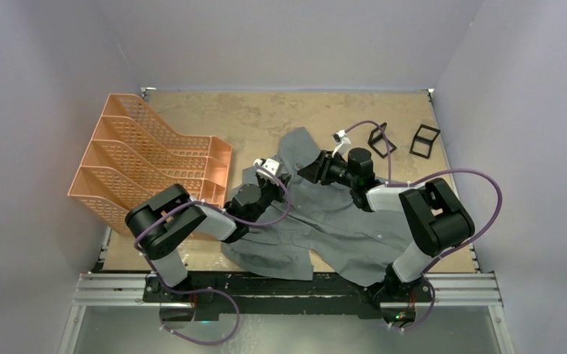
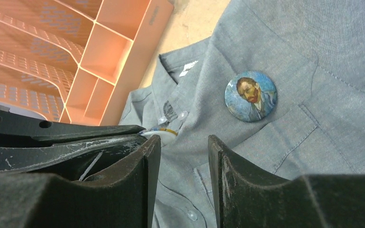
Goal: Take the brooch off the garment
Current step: Remove the brooch from the clothes.
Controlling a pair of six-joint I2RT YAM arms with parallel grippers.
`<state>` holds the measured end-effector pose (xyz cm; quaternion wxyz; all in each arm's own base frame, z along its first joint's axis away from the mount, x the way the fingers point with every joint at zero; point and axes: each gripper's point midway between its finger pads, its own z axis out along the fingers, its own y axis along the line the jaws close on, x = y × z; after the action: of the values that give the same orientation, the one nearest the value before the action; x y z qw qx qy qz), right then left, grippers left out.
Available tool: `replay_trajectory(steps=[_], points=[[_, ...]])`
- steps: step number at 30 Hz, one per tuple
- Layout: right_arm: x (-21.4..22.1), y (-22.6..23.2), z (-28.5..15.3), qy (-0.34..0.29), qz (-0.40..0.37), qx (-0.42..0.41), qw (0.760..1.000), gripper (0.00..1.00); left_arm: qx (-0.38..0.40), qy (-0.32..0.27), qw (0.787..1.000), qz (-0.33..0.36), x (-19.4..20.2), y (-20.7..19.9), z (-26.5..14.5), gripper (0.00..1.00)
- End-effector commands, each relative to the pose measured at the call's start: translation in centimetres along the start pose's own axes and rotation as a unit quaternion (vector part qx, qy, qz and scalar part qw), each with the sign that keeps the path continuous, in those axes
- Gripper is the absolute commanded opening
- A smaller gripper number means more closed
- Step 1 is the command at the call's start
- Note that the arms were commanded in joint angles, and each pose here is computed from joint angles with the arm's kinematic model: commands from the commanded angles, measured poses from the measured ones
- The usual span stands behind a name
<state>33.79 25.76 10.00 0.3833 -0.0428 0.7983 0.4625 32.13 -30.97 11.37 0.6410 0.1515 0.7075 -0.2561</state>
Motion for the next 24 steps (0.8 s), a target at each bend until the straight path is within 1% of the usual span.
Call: replay_trajectory(steps=[1,6,12,16,20,24], points=[[-1.0,0.5,0.3,-0.023,-0.04,-0.019,0.999,0.45,0.008,-0.022,1.0,-0.018,-1.9,-0.7,0.3,0.0],[-0.6,0.0,0.8,-0.017,-0.032,-0.015,0.999,0.45,-0.005,0.002,1.0,-0.016,-0.4,-0.2,0.4,0.0],[0.0,-0.7,1.4,-0.002,-0.022,-0.002,1.0,0.43,-0.01,0.01,1.0,-0.013,0.1,0.0,0.4,0.01],[0.6,-0.8,2.0,0.007,-0.019,-0.001,1.0,0.43,-0.01,0.002,1.0,-0.017,-0.1,0.1,0.1,0.0],[0.9,-0.2,2.0,0.013,-0.017,-0.023,1.0,0.43,-0.003,-0.017,1.0,-0.024,-0.9,-0.1,-0.1,0.0],[0.7,0.4,1.4,0.001,-0.042,-0.037,0.998,0.45,-0.007,-0.024,0.999,-0.032,-1.4,-0.1,0.0,0.0]])
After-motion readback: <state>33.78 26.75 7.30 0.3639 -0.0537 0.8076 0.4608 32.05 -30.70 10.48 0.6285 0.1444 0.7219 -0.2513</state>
